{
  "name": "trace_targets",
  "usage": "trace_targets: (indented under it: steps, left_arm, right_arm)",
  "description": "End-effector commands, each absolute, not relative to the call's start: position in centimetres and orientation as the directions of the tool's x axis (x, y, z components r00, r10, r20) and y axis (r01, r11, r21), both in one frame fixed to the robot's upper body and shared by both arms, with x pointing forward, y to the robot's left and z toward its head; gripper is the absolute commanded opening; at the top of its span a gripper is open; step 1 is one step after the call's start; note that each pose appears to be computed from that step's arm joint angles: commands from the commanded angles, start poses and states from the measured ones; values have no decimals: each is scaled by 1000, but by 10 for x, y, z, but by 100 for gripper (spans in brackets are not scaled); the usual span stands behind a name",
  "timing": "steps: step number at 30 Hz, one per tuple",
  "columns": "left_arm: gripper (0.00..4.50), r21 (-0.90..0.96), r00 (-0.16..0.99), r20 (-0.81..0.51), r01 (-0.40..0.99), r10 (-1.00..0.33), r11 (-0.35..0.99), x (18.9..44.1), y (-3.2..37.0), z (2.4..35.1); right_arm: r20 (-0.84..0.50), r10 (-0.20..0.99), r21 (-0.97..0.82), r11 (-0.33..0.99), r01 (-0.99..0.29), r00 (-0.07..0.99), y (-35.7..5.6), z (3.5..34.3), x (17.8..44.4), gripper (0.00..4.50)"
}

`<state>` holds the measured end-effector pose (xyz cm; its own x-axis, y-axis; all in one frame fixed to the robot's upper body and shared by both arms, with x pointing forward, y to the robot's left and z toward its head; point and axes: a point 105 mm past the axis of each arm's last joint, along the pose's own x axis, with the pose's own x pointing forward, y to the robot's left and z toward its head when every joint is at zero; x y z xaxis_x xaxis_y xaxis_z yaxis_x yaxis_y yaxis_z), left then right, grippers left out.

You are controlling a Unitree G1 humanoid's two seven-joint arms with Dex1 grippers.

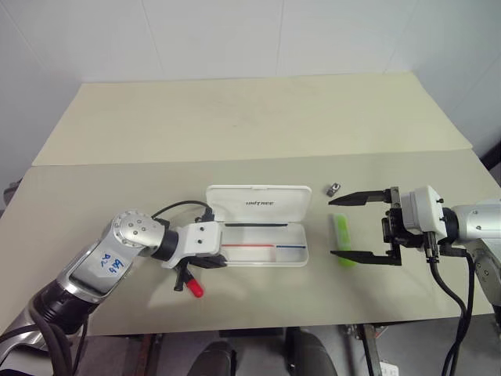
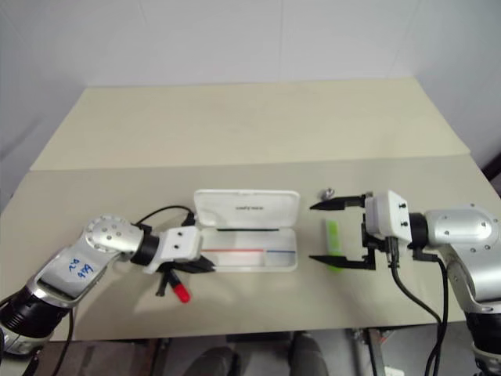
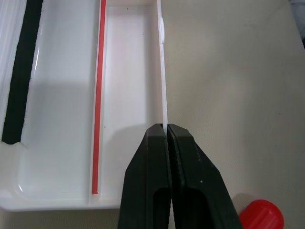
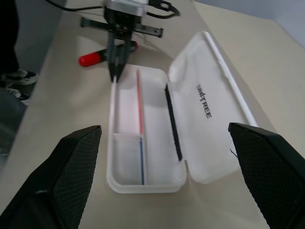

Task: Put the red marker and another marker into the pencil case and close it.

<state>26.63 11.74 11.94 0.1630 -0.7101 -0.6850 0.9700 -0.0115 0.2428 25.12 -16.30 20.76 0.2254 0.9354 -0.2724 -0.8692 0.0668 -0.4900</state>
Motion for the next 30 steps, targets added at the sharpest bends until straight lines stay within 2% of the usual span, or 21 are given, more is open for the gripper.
trace_targets:
  steps: [1, 4, 7, 9, 18, 30]
  left_arm:
    - [4, 272, 182, -678, 962, -712, -14, 269, 114, 122]
    - [4, 272, 188, -678, 962, -711, -4, 270, 114, 121]
    - [68, 274, 191, -676, 962, -712, -2, 270, 113, 121]
    - [125, 272, 190, -675, 962, -713, -1, 269, 112, 121]
    - [440, 297, 214, -657, 955, -723, 13, 269, 114, 132]
    - [448, 291, 213, -643, 957, -736, 23, 255, 121, 146]
  right_arm:
    - [-258, 940, -536, 51, -842, 221, -161, 220, 248, 450]
    - [-249, 943, -545, 50, -837, 219, -157, 222, 251, 450]
    - [-234, 948, -556, 53, -830, 217, -153, 224, 253, 450]
    - [-226, 949, -563, 56, -825, 218, -151, 225, 256, 450]
    - [-203, 957, -569, 56, -820, 207, -143, 223, 264, 450]
    - [-176, 968, -562, 50, -825, 179, -135, 217, 277, 450]
